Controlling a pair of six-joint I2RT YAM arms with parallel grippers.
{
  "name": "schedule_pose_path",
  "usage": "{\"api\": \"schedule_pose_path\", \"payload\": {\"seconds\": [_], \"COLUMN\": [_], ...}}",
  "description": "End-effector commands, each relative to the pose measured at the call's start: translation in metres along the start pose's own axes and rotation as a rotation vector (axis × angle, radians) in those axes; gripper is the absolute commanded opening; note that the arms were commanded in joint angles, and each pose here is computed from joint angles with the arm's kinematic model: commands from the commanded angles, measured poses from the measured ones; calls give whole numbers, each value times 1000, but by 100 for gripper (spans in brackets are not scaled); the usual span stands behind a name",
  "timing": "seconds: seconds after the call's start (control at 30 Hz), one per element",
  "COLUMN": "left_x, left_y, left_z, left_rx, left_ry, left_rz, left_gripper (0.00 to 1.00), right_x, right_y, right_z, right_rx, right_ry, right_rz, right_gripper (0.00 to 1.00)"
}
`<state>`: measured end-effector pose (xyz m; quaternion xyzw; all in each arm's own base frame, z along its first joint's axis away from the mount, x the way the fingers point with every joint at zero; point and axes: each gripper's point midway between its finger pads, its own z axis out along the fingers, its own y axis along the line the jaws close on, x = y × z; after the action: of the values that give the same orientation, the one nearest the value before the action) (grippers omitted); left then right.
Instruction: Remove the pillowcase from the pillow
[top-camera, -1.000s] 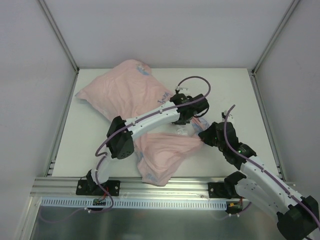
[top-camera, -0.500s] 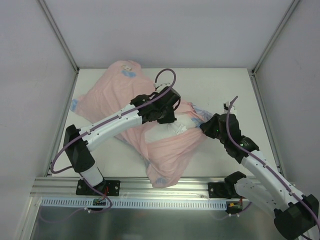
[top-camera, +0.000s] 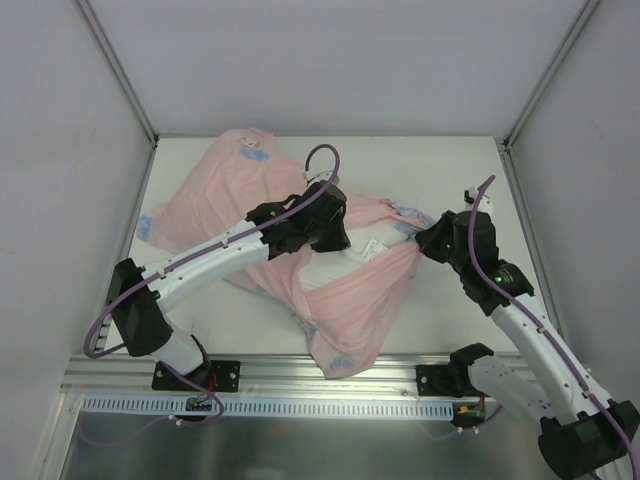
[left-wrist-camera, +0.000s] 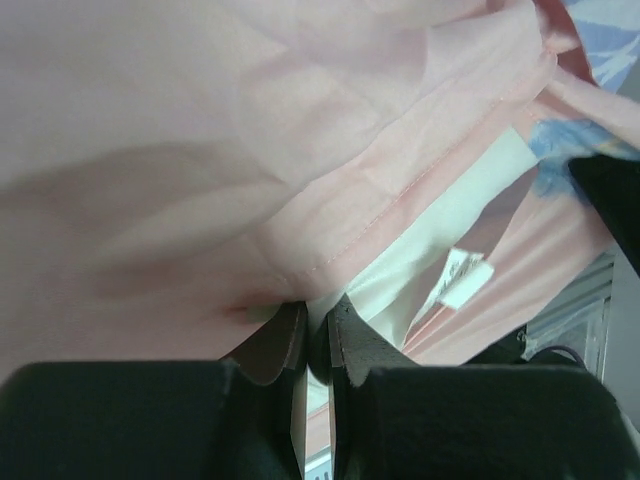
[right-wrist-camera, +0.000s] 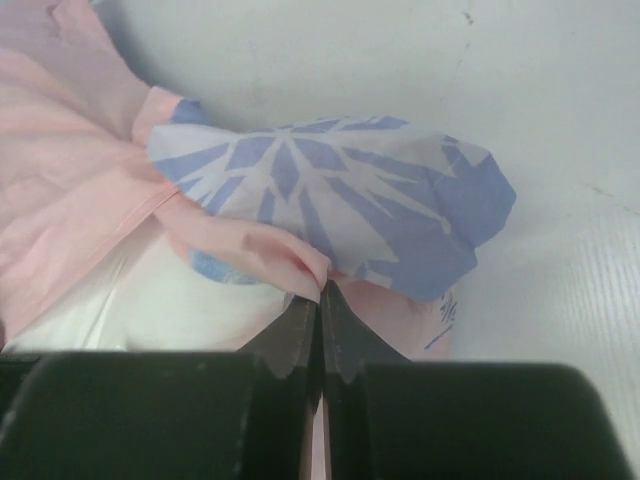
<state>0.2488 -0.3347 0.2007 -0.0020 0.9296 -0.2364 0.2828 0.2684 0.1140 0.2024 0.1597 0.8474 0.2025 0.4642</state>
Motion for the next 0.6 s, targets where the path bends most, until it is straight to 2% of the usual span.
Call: {"api": "schedule_pose_path", "payload": {"seconds": [0.0,0.23,0.57], "left_x": [17,15,15], "left_y": [29,38,32], "left_z": [-34,-62,-71], "left_rx": [-31,9,61], "left_ry": [59,11,18], "left_rz": [83,101,127], "left_gripper": [0,0,0], "right_x": [-53,-34,-52], "right_y": [-35,-59,-52], "right_z": [2,39,38], "right_rx": [186,231,200], "right_ry": [-162,-17,-48], "right_rz": [-37,18,5], "right_gripper": [1,1,1]}}
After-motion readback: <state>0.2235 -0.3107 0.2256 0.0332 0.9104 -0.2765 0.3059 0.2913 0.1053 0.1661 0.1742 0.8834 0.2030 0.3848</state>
